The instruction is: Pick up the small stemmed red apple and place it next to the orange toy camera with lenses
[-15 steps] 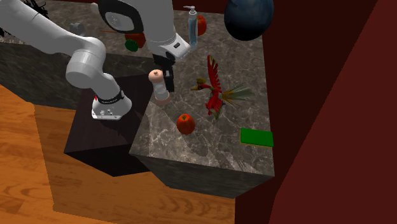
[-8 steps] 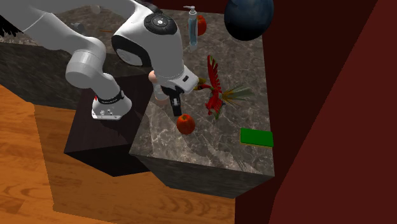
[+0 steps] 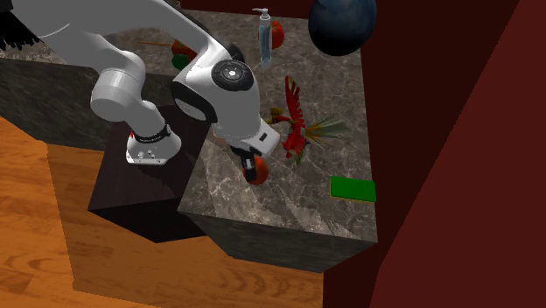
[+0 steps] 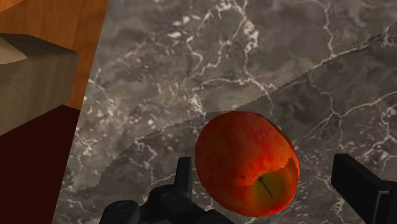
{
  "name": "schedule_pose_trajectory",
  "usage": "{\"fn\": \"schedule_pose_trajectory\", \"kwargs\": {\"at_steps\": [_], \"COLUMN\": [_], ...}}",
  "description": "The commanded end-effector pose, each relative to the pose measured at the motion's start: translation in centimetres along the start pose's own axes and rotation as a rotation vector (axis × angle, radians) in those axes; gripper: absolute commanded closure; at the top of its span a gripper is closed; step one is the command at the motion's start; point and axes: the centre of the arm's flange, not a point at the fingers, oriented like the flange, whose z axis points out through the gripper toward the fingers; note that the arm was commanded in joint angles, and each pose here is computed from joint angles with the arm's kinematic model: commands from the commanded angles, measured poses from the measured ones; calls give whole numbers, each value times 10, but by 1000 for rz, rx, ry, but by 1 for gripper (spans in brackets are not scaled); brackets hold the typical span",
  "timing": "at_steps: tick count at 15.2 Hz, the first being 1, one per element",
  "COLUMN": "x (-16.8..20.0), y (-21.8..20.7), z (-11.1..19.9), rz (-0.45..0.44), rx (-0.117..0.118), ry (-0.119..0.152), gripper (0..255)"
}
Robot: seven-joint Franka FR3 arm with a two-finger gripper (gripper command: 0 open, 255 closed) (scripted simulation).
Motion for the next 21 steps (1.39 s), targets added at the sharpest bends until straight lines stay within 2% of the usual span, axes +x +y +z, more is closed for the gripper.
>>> {"fn": "schedule_pose_trajectory", "kwargs": {"at_steps": [1,3,10,11,21], "x": [0,0,0,0,0], "y": [1,1,1,1,0], "z": [11,20,20,20,14], "rz": [0,0,0,0,0], "rx": [0,0,0,0,0], "ry": [1,1,0,0,0], "gripper": [0,0,0,255,255]}}
